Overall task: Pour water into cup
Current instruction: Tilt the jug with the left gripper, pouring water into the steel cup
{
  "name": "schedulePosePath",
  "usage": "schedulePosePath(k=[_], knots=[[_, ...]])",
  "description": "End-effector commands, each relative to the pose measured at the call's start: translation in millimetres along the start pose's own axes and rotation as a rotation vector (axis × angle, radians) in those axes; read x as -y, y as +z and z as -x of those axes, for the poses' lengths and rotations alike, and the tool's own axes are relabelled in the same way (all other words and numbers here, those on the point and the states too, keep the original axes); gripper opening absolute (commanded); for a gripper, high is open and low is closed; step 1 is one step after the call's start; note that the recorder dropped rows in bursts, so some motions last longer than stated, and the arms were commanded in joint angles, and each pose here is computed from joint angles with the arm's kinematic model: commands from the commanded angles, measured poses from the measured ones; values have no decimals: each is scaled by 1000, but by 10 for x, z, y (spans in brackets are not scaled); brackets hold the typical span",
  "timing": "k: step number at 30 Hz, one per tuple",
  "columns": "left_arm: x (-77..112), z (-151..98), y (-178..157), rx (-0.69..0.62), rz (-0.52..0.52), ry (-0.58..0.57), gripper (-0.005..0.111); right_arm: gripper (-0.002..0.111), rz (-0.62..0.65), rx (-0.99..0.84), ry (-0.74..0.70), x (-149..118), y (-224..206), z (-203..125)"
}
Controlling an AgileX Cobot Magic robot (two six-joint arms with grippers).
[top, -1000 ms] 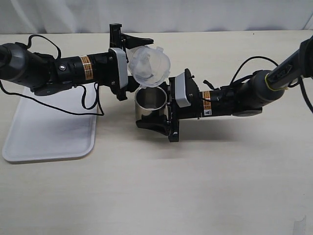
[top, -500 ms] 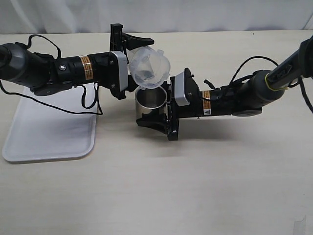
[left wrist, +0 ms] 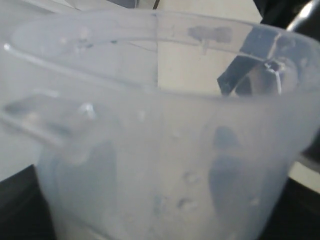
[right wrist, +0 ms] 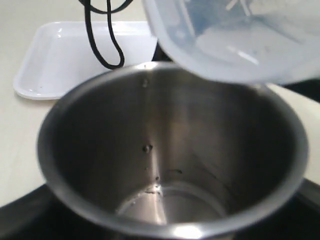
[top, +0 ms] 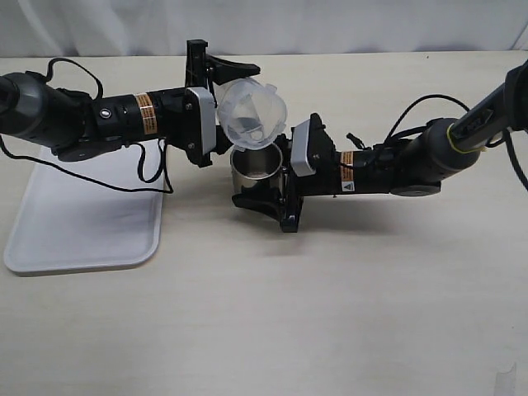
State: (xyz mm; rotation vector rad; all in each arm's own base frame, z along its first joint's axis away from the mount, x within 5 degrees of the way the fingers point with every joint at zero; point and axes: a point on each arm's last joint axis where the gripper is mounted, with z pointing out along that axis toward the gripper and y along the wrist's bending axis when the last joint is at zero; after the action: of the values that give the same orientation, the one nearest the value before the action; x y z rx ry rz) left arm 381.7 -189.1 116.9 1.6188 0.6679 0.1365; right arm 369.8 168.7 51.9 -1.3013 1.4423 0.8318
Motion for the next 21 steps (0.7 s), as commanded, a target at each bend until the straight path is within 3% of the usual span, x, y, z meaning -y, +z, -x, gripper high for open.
schedulePosePath(k=[1,21], knots=[[-83,15,5,8,42,24,0,4,-14,14,-12,28,-4,30],[-57,-26,6,-38,11,103,0,4,-12,17,-12,27,-4,34]])
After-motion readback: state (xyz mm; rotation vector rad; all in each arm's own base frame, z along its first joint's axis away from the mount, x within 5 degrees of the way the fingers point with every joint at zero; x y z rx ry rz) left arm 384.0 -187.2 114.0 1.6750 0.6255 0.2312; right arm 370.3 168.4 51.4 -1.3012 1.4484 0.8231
